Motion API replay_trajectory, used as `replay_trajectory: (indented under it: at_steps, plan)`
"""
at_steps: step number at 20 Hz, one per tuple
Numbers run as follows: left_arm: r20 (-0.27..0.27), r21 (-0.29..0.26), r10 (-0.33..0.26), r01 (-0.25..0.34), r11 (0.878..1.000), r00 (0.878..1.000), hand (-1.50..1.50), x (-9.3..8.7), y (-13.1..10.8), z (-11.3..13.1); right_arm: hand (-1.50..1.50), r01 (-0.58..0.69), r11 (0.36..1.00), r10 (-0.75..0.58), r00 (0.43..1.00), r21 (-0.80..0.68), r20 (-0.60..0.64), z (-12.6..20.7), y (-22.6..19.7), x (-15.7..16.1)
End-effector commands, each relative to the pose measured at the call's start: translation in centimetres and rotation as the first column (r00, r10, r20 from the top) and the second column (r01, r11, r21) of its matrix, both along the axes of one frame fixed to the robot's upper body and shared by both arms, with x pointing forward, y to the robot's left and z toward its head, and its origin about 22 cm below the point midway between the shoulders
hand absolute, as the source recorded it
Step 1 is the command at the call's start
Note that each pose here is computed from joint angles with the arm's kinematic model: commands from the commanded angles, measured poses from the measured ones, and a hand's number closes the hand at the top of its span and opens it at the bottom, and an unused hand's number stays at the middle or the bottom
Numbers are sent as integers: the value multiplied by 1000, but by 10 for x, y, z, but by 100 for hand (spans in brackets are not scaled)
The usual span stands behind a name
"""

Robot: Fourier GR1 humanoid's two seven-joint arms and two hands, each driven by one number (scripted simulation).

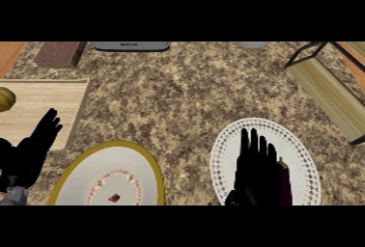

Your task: Pick the tomato from the placemat and place it in the tiered shelf

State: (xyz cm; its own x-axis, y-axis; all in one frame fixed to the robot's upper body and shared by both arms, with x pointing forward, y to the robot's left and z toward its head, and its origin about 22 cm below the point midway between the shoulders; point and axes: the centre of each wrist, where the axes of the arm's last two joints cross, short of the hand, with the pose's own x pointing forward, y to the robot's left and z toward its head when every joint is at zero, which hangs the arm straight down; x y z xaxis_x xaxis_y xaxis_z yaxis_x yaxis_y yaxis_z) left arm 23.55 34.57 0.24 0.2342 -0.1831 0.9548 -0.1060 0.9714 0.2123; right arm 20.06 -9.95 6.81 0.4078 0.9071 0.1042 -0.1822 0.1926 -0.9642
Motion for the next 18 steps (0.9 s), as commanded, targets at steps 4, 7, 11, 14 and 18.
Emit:
replay_trajectory:
  at_steps: [4,7,11,14,18]
  plan:
    - [4,15,-6,6,1000,1000,0,-6,-9,0,-150,95,985,-118,981,-147,-152,11,2,18]
    - [4,-1,15,-15,1000,1000,0,4,1,3,-150,85,986,-106,982,-141,-155,20,2,12]
    - [2,-6,7,-7,1000,1000,0,4,-2,2,-150,106,982,-134,974,-157,-180,2,-11,26]
    - [8,-4,22,-22,1000,1000,0,7,7,-7,-150,115,983,-138,976,-142,-167,-14,-8,22]
    - [-11,0,2,-2,1000,1000,0,11,9,-6,-150,84,983,-110,981,-163,-162,-34,-21,35]
